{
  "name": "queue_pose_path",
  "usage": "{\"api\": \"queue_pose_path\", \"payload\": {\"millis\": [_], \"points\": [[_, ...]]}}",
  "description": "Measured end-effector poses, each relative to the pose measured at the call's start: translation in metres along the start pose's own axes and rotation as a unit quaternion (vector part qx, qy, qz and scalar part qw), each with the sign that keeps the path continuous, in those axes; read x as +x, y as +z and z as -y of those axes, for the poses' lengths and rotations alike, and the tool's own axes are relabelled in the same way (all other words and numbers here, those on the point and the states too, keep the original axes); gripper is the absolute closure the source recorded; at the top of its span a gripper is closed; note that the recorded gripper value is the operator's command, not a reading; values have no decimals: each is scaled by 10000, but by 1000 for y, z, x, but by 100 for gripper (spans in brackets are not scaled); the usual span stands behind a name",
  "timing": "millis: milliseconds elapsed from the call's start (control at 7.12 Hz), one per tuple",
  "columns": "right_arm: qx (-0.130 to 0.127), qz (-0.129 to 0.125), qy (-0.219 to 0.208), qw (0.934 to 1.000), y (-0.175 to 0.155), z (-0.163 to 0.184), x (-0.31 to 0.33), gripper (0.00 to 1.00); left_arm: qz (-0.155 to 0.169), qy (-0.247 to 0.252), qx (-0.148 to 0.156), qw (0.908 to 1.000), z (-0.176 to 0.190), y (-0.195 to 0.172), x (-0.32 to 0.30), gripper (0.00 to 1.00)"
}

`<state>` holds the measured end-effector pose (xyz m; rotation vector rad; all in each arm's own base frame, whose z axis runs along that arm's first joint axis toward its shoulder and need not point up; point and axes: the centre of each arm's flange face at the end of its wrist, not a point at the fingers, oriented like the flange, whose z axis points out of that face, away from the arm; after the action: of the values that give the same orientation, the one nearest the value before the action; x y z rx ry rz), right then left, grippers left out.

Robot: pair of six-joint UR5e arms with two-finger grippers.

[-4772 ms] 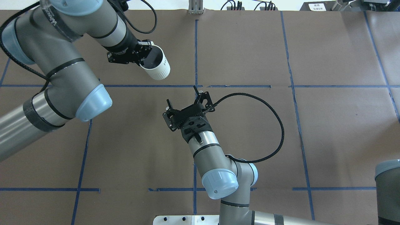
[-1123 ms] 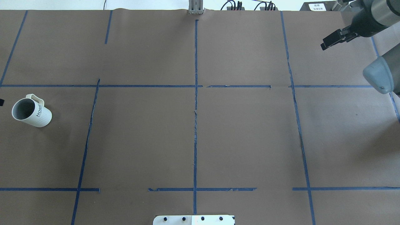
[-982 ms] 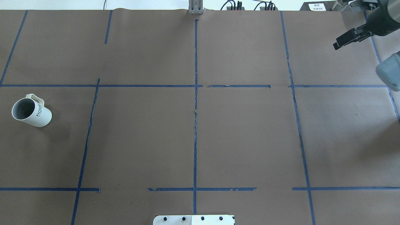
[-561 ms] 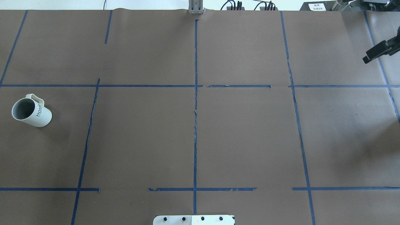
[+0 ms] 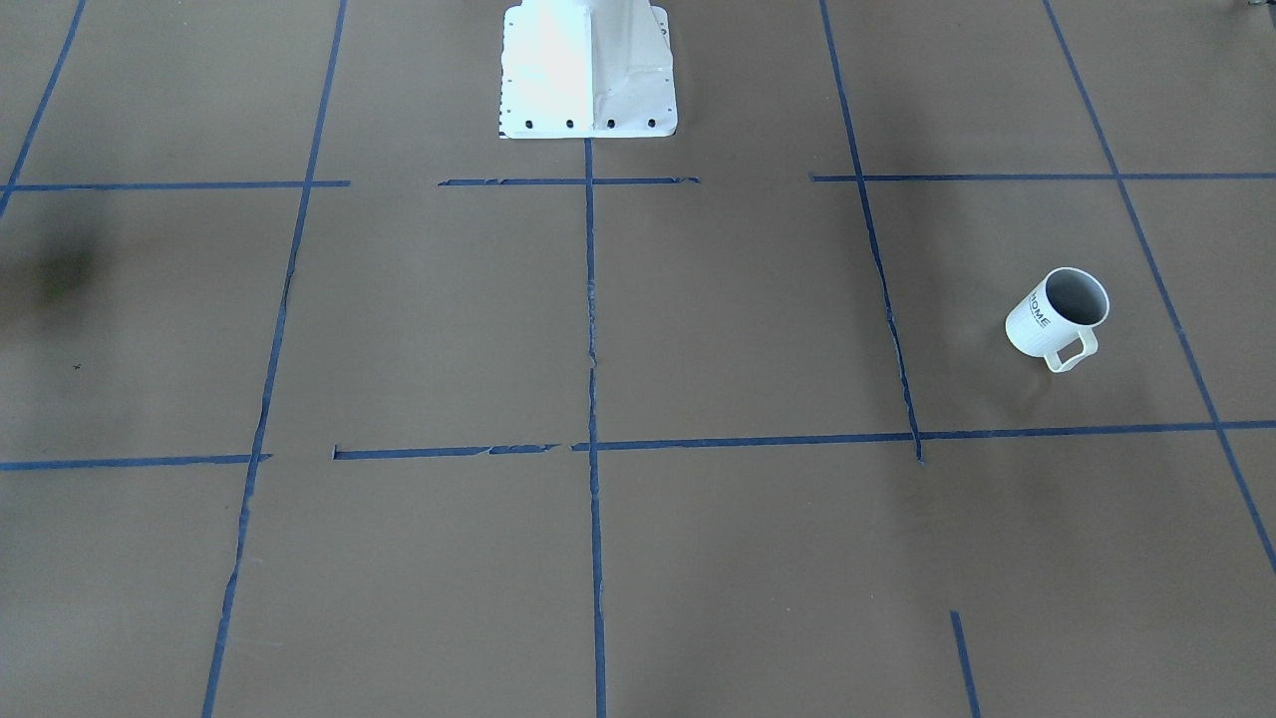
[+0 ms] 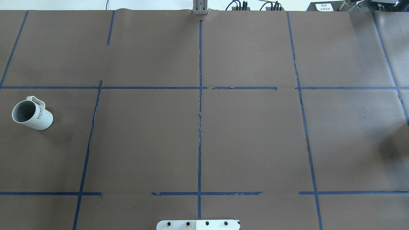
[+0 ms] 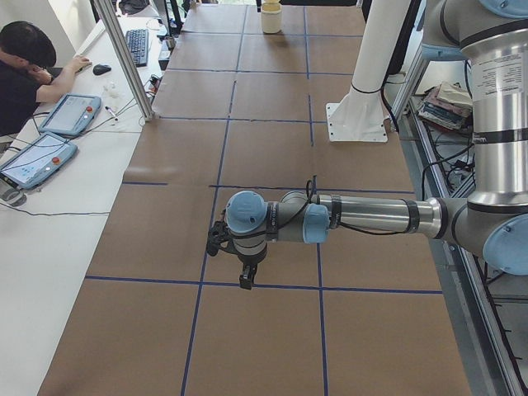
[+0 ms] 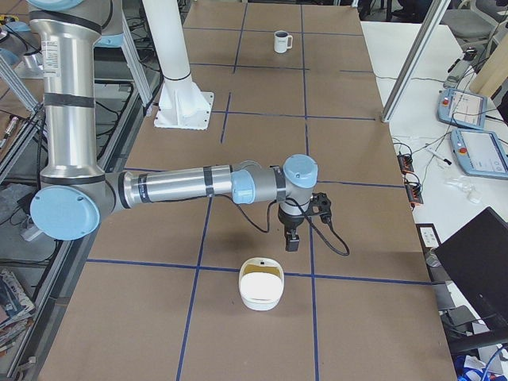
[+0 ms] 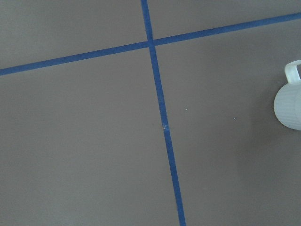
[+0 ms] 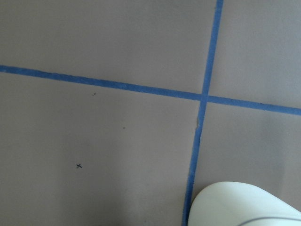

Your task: Left arm hands cup to right arm to dump lemon

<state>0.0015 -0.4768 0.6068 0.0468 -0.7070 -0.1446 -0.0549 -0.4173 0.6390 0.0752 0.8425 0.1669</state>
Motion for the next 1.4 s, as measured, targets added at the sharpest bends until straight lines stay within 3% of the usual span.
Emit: {"api": "queue_pose_path", "payload": {"millis": [421,1404], "points": [[8,-25,-203,9998,-7,-56,26,0,-95,-227,-142,9996,-29,14,-14,0],[-64,-19,-158,9999,-4,-79,30,0,-88,-229,-142,9996,-36,13,-12,0]]}}
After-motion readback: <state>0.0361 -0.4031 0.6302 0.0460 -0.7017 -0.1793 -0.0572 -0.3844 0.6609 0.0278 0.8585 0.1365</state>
